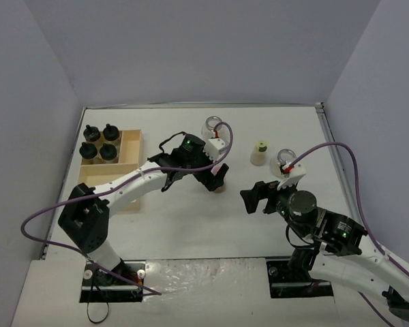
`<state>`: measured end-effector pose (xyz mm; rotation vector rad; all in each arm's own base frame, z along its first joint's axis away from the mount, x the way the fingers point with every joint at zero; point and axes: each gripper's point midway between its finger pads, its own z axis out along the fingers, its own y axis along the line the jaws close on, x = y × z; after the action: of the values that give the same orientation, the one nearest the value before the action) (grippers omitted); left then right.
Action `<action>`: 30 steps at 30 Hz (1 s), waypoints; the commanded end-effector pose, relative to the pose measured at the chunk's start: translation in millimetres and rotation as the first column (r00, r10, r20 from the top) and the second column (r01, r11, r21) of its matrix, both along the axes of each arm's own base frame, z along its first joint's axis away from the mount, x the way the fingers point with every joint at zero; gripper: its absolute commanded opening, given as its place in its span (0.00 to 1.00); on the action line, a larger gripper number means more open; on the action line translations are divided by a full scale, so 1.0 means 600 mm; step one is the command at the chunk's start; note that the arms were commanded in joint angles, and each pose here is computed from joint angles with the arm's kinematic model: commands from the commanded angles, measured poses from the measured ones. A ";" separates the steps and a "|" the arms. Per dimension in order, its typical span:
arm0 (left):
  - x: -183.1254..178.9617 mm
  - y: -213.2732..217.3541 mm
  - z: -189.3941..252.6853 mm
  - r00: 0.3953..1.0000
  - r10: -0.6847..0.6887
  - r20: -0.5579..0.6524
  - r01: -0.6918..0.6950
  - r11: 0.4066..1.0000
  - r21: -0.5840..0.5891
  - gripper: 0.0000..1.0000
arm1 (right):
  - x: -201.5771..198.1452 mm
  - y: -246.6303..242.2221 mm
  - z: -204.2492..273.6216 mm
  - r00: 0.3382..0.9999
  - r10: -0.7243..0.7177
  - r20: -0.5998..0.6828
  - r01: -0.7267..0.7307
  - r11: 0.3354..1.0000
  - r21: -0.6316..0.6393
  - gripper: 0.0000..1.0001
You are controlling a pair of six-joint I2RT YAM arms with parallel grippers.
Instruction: Organize the condiment bottles
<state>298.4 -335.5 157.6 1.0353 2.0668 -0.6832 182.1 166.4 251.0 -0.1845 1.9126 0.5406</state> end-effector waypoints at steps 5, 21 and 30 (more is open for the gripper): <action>0.038 -0.051 0.049 0.981 -0.122 0.153 0.123 0.992 0.000 0.89 | 0.000 0.016 0.056 0.999 0.018 0.040 -0.022 0.994 0.107 1.00; 0.056 -0.052 -0.001 0.984 -0.129 0.125 0.119 0.989 0.089 0.53 | -0.002 0.011 0.057 0.999 0.010 0.045 -0.016 0.993 0.118 1.00; 0.065 -0.038 0.044 0.983 -0.071 0.170 0.064 0.997 0.047 0.02 | 0.000 0.011 0.053 0.999 0.006 0.043 -0.011 0.994 0.107 1.00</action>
<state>321.1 -350.9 115.7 1.2445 2.0716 -0.5635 176.9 166.4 262.5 -0.1662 1.8877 0.6026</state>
